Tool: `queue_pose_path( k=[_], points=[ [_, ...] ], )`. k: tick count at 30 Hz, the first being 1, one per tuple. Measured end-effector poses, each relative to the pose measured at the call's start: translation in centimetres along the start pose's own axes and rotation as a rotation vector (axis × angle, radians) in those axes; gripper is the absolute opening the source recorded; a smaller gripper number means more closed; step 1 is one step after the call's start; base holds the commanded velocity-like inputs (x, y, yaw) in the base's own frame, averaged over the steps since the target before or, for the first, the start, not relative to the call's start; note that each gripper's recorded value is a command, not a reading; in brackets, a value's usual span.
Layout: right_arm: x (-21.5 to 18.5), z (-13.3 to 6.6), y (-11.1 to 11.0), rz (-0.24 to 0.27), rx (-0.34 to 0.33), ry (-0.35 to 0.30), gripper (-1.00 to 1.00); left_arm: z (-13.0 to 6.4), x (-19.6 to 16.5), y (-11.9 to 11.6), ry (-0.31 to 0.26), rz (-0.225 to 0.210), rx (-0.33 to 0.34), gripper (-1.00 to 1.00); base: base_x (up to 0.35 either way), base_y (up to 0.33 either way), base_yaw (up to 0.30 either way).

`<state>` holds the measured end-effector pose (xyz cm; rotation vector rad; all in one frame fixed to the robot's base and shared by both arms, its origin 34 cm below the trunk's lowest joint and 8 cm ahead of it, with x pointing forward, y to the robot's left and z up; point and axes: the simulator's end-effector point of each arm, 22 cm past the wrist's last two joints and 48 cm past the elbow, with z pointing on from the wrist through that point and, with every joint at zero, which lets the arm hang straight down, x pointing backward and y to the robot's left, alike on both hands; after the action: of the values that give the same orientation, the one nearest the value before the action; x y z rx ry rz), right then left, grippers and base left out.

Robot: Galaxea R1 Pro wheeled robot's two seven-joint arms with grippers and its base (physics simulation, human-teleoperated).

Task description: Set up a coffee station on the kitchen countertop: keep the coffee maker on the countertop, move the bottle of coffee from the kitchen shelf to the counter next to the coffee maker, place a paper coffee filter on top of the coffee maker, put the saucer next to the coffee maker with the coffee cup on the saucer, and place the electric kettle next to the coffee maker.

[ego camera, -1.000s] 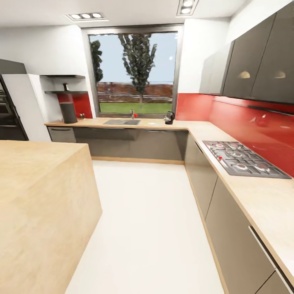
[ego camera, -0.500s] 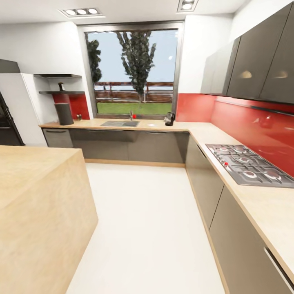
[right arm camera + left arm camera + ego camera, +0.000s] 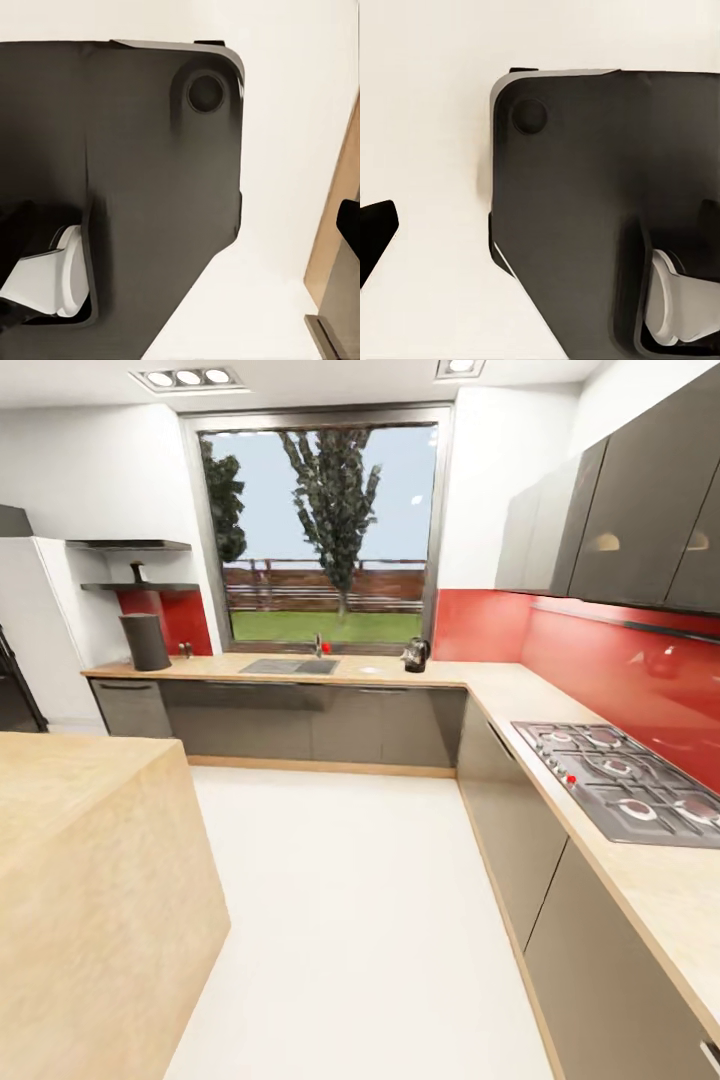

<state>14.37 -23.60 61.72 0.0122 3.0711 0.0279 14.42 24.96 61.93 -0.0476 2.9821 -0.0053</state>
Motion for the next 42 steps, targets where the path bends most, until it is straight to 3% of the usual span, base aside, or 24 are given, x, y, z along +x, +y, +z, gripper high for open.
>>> queue_pose_path(
  k=[9, 42],
  points=[
    [-0.1, 0.0, -0.1, 0.000, 0.001, -0.002, 1.00, 0.0, -0.1, 1.9, -0.001, -0.005, -0.026, 1.00, 0.337, 0.000, -0.133],
    [-0.1, 0.0, -0.1, 0.000, 0.002, -0.003, 1.00, 0.0, -0.1, 2.0, -0.002, -0.007, -0.028, 1.00, 0.336, 0.000, -0.001]
  ],
)
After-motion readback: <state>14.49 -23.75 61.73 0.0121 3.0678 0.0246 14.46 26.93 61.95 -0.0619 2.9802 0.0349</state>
